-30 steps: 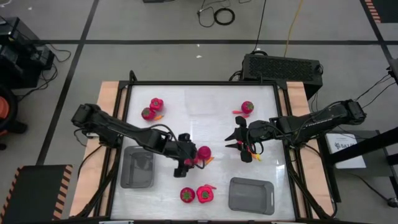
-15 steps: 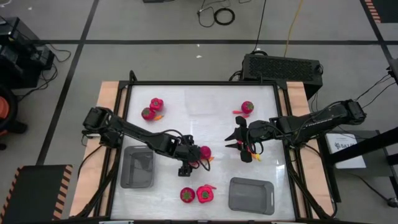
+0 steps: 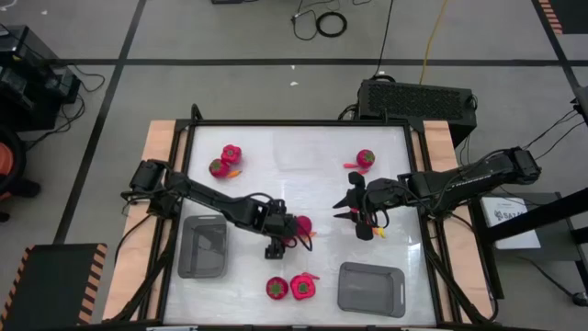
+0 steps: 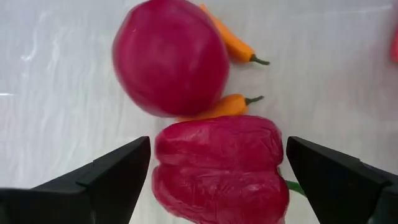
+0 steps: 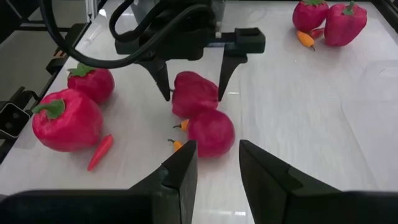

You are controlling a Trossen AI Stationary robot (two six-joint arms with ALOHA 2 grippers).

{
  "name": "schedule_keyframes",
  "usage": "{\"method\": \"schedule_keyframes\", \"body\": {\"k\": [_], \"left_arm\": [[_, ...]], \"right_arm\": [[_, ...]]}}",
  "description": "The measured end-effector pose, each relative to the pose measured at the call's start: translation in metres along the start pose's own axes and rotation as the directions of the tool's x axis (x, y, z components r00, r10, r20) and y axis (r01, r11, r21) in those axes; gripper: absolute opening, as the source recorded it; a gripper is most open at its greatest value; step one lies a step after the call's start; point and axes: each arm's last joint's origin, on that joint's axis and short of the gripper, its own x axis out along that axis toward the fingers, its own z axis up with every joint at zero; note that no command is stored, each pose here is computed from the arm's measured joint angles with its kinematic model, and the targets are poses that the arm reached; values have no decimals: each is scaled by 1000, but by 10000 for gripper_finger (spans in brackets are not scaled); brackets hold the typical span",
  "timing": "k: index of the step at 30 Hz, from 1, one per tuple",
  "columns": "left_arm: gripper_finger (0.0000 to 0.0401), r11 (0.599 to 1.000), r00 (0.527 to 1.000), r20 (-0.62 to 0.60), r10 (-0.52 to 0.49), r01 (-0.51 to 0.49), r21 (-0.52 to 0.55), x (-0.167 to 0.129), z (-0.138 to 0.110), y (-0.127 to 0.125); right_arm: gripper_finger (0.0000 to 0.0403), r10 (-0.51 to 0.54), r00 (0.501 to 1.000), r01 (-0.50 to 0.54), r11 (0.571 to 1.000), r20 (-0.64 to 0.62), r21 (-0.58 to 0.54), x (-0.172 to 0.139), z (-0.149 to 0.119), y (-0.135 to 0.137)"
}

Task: Sort produce into baskets
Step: Put the bell pepper into the left black bin

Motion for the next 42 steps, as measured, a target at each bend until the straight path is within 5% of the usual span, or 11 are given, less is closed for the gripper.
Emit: {"method": "schedule_keyframes", "body": {"k": [11, 22, 29, 38, 42], "left_arm": [[376, 1000, 998, -61, 10, -10, 0, 0, -6, 3], [307, 1000, 998, -67, -13, 13, -3, 0, -6, 3], [297, 1000, 998, -59, -21, 21, -5, -4, -5, 3], [295, 985, 996, 33, -77, 81, -149, -71, -5, 8], [295, 958, 990, -16, -138, 129, -254, -112, -21, 6]], "right_arm": [[111, -9, 1000, 9, 1000, -25, -2, 0, -2, 0], [111, -9, 1000, 9, 1000, -25, -2, 0, -2, -1], [111, -9, 1000, 9, 1000, -24, -2, 0, -2, -1], [111, -8, 1000, 8, 1000, -23, -2, 0, -2, 0], [111, -7, 1000, 7, 1000, -24, -2, 0, -2, 0]]}}
